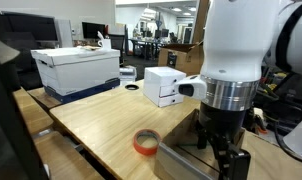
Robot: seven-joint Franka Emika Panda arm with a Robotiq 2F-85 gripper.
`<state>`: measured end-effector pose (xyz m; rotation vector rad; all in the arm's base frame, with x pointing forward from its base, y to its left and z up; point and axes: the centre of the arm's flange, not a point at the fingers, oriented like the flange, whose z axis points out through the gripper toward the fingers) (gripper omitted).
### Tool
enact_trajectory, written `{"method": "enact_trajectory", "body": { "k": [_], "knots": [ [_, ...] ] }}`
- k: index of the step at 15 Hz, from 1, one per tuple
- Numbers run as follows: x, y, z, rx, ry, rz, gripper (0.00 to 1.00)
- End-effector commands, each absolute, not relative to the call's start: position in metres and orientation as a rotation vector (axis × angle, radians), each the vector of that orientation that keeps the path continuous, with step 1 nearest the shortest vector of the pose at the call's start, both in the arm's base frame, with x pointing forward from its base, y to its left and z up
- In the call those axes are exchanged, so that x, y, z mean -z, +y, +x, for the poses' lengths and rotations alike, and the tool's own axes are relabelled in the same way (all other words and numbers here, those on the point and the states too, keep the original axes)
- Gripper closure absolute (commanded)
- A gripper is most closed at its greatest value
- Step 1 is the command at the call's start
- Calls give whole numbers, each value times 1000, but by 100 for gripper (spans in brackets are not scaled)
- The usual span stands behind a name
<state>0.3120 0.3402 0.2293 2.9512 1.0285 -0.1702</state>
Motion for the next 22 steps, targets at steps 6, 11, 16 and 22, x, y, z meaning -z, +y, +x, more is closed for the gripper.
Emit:
{"method": "enact_trajectory", "body": {
  "k": [6, 11, 16, 22],
  "knots": [
    [-234, 335, 302, 149, 1008, 2961, 0],
    [-236, 345, 294, 145, 1024, 2951, 0],
    [-238, 365, 275, 153, 1094, 2932, 0],
    [-240, 378, 261, 148, 1119, 2918, 0]
  ]
}}
